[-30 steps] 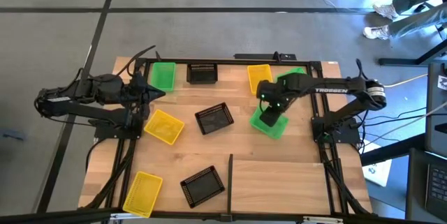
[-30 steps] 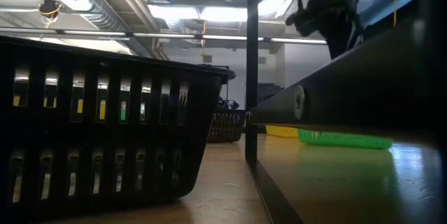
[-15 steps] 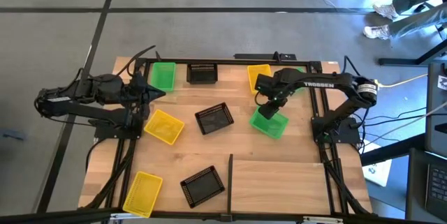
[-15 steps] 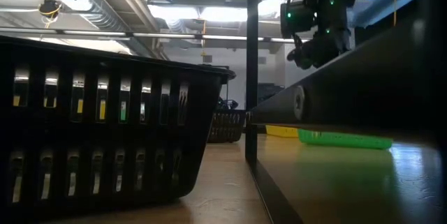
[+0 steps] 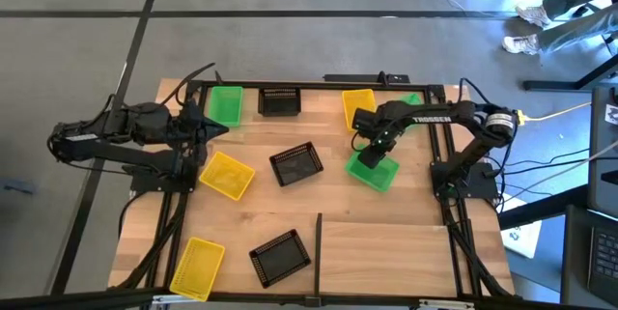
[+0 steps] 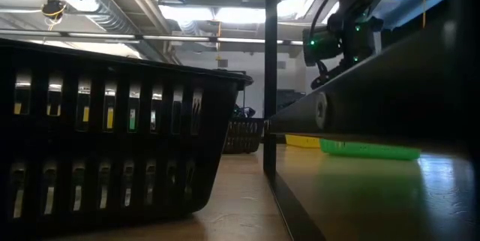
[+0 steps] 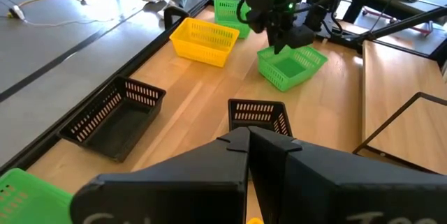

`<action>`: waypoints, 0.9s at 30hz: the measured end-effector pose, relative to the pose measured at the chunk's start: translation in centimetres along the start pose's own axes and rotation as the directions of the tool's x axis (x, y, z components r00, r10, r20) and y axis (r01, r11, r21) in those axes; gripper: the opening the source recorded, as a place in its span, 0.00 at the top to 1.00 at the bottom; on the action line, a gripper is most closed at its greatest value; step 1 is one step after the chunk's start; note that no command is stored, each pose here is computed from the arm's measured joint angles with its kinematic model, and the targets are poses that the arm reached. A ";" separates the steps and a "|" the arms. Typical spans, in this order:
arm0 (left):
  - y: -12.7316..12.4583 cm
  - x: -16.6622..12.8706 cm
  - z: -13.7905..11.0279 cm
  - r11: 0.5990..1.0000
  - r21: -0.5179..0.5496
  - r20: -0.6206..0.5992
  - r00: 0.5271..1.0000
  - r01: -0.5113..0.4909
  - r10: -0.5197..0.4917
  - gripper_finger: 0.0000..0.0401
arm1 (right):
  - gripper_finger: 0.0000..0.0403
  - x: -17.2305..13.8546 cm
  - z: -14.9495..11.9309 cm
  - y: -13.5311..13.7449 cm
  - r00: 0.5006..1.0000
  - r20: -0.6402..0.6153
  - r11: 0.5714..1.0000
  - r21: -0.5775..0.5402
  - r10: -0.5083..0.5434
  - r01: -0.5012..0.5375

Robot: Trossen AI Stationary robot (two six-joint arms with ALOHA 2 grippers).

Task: Stack baskets on shelf by color
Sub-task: Put the bottom green bin on the shelf

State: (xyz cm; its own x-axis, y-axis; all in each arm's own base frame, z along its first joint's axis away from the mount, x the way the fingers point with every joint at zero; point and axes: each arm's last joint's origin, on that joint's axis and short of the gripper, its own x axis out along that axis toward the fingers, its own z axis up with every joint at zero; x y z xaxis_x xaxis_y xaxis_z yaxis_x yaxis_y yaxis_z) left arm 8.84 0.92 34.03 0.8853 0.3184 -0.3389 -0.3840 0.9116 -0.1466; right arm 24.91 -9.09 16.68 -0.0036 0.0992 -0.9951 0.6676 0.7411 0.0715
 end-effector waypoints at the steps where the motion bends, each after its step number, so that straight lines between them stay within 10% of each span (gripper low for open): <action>1: 0.0 0.0 0.0 1.000 0.000 0.000 1.000 0.000 0.000 1.00 | 0.76 0.2 0.0 0.0 1.000 -0.001 1.000 -0.005 -0.001 0.001; 8: 0.0 0.0 0.0 1.000 -0.001 0.000 1.000 0.000 0.000 1.00 | 0.97 0.6 -0.1 -0.1 1.000 -0.012 1.000 -0.006 0.000 0.000; 27: 0.0 0.0 -0.1 0.998 0.055 -0.006 1.000 -0.001 0.001 1.00 | 1.00 -8.8 -0.7 3.7 0.996 0.088 0.996 0.093 -0.006 -0.002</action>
State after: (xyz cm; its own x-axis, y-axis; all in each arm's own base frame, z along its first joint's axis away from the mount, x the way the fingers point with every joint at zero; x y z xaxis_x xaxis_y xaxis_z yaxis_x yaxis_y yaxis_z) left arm 8.81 0.92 33.98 0.8831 0.3179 -0.3451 -0.3699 0.9242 -0.0951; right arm 26.94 -6.73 25.76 0.0579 0.0357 -0.9977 0.7339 0.6760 0.0668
